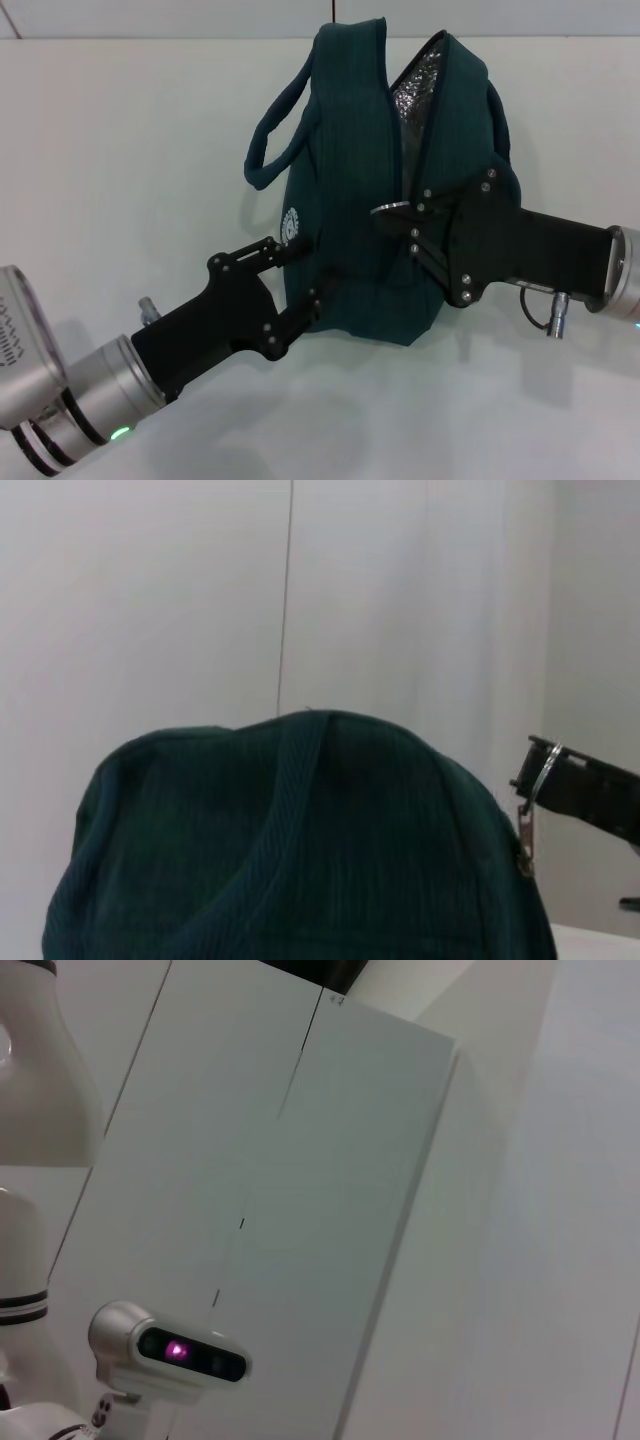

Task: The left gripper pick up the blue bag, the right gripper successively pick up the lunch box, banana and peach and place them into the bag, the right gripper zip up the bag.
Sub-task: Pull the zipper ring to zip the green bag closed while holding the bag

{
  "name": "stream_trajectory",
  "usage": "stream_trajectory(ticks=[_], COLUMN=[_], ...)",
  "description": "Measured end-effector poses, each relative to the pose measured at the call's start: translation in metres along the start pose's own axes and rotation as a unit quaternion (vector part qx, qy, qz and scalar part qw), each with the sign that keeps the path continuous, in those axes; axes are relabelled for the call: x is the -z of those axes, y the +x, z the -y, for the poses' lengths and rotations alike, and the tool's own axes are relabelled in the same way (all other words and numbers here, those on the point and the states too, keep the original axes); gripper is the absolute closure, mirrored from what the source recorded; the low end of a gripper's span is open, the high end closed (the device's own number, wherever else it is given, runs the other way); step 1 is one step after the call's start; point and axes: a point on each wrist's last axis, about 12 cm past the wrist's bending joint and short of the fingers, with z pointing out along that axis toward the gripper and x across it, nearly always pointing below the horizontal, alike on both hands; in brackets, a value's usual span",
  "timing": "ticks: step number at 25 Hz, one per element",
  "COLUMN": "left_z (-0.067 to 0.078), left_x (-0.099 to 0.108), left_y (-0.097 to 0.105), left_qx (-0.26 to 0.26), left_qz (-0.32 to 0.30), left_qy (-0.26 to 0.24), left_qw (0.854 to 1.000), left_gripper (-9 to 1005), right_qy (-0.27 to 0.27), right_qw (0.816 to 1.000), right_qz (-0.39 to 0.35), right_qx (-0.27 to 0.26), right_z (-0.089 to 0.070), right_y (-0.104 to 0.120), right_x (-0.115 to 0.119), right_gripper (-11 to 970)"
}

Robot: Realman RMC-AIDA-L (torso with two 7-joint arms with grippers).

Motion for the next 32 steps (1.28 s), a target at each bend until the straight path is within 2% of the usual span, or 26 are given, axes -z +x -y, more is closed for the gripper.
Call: stream_trajectory(ticks=[3,14,19,22,32], left_z=[-0.002,-0.003,-0.004,-0.002,-0.001], left_x=[-0.002,-0.004,-0.008,-0.009,-0.011], left_y=[0.001,0.000,-0.001,0.000,0.003], left_qx=[-0.002,-0.004,-0.013,-0.021,-0.029], left_qz=[-0.009,-0.008,-0.012,-0.018,-0.036], left_qy=[-0.001,0.000,0.019,0.033,0.050], left_qw=[1.000,1.000,1.000,0.999,0.998], left_gripper=[551,572,692,897,917], right_qy=[0.006,0.028,0.035,0.037,0.103], right_qw=[1.000,1.000,0.999,0.999,0.994], right_qz=[0.003,0.006,0.009,0.010,0.037], right_qx=[-0.001,-0.009,-0.015,-0.016,-0.003], right_z=[-0.001,-0.005,-0.006,-0.006,-0.003], right_y=[0.000,0.001,0.001,0.001,-0.002], right_x=[0.002,0.009,0.009,0.009,0.012], right_gripper=[947,947,947,947,947])
